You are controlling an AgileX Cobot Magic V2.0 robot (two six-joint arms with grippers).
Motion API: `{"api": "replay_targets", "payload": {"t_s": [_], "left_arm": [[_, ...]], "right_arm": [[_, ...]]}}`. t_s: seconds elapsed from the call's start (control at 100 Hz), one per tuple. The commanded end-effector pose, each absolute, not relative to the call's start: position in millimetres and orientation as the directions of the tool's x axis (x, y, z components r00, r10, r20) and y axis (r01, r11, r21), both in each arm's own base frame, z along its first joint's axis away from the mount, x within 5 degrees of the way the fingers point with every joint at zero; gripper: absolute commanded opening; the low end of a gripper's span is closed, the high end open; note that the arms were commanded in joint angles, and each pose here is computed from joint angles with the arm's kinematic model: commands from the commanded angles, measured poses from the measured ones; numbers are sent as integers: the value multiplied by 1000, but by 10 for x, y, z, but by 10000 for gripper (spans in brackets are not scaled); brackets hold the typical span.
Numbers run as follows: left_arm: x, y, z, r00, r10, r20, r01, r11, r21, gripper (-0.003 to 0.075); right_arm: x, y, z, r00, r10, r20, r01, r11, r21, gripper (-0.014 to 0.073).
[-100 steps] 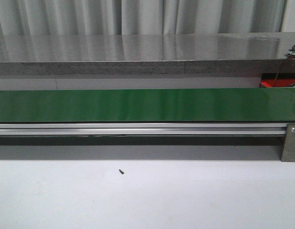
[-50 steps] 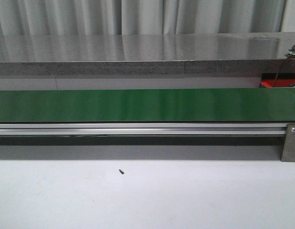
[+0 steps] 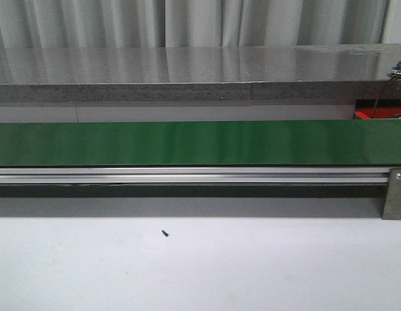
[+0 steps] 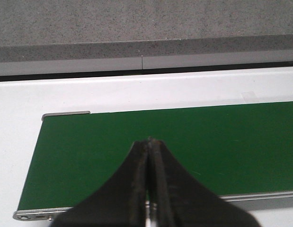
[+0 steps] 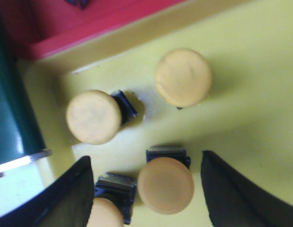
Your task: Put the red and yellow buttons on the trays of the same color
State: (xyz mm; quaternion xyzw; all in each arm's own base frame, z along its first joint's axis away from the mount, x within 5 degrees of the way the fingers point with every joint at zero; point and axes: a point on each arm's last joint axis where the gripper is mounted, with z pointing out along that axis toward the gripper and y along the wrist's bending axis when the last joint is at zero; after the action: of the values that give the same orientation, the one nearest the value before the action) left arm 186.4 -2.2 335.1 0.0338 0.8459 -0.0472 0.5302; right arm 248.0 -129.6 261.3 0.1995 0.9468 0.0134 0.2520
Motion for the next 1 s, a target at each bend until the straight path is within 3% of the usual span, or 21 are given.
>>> {"api": "replay_targets", "payload": {"t_s": [0.0, 0.26, 0.54, 0.84, 0.99], "left_arm": [[1864, -15, 3522, -345, -14, -938, 89, 995, -47, -20], [1864, -15, 3522, -345, -14, -938, 89, 995, -47, -20], [1864, -15, 3522, -345, -14, -938, 89, 995, -47, -20], [1862, -17, 3518, -350, -13, -937, 91, 995, -48, -20], [1861, -18, 3516, -352, -13, -936, 92, 995, -49, -20]], "right_arm": [[2477, -1136, 3009, -730, 313, -608, 318, 942, 103, 489], [2223, -544, 3632, -571, 109, -814, 135, 990, 39, 489], [1781, -63, 3950, -431, -73, -899, -68, 997, -48, 476], [1267, -9, 3718, -389, -101, -916, -71, 994, -79, 283], [996, 0, 3568, -358, -128, -925, -60, 992, -114, 34]]}}
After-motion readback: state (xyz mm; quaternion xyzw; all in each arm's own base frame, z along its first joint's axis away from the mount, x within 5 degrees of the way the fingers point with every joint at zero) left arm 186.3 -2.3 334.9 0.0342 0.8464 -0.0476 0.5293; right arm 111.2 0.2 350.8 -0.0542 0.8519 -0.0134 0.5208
